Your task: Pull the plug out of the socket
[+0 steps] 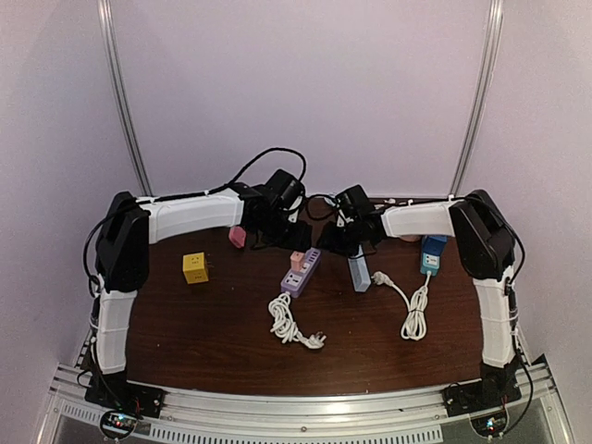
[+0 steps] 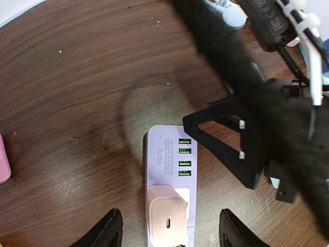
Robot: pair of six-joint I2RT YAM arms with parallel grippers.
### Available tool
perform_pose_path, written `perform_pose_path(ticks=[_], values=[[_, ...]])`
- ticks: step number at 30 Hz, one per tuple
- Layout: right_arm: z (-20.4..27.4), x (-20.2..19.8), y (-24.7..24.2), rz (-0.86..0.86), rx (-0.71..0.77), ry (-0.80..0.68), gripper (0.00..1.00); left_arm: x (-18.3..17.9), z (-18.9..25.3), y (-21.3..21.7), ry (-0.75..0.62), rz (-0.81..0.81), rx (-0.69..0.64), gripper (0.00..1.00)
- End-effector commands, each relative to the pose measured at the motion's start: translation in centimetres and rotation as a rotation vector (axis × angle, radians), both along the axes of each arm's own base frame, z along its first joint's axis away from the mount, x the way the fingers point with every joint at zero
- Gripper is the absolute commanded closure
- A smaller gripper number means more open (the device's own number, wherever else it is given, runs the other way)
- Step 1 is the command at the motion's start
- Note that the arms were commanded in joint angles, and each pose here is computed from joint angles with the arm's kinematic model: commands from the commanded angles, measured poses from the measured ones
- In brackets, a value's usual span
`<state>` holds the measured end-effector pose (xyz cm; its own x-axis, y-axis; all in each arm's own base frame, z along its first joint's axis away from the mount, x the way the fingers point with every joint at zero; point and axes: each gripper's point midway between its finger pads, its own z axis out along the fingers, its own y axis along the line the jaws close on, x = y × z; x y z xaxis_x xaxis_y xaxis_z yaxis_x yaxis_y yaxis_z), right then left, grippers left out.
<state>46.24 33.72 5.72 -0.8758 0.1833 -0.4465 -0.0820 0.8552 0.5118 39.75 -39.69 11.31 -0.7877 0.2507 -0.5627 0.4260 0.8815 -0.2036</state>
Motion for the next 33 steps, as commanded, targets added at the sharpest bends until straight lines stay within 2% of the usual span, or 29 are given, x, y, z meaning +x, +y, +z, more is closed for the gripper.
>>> perform_pose_path(ticks=[1, 8, 24, 27, 30, 33], values=[[3.5, 0.0, -1.2, -0.006, 0.048, -0.058, 0.54, -0.2, -0.3, -0.2, -0.015, -0.059, 0.077, 0.35], [5.2, 0.0, -4.2, -0.037, 0.088, -0.09, 0.51, -0.9, -0.9, -0.3, 0.031, -0.115, 0.126, 0.41], [5.8, -1.1, -4.3, -0.007, 0.117, -0.095, 0.5, -0.7, -3.7, -0.5, 0.098, -0.129, 0.2, 0.45], [6.2, -1.1, -4.1, -0.001, 0.126, -0.096, 0.5, -0.5, -4.0, -0.5, 0.095, -0.126, 0.204, 0.51], [6.4, -1.2, -3.8, 0.007, 0.136, -0.095, 0.51, -0.3, -3.9, -0.6, 0.088, -0.125, 0.204, 0.64], [6.7, -1.3, -3.4, 0.016, 0.15, -0.095, 0.5, -0.1, -3.4, -0.7, 0.078, -0.119, 0.198, 0.82]])
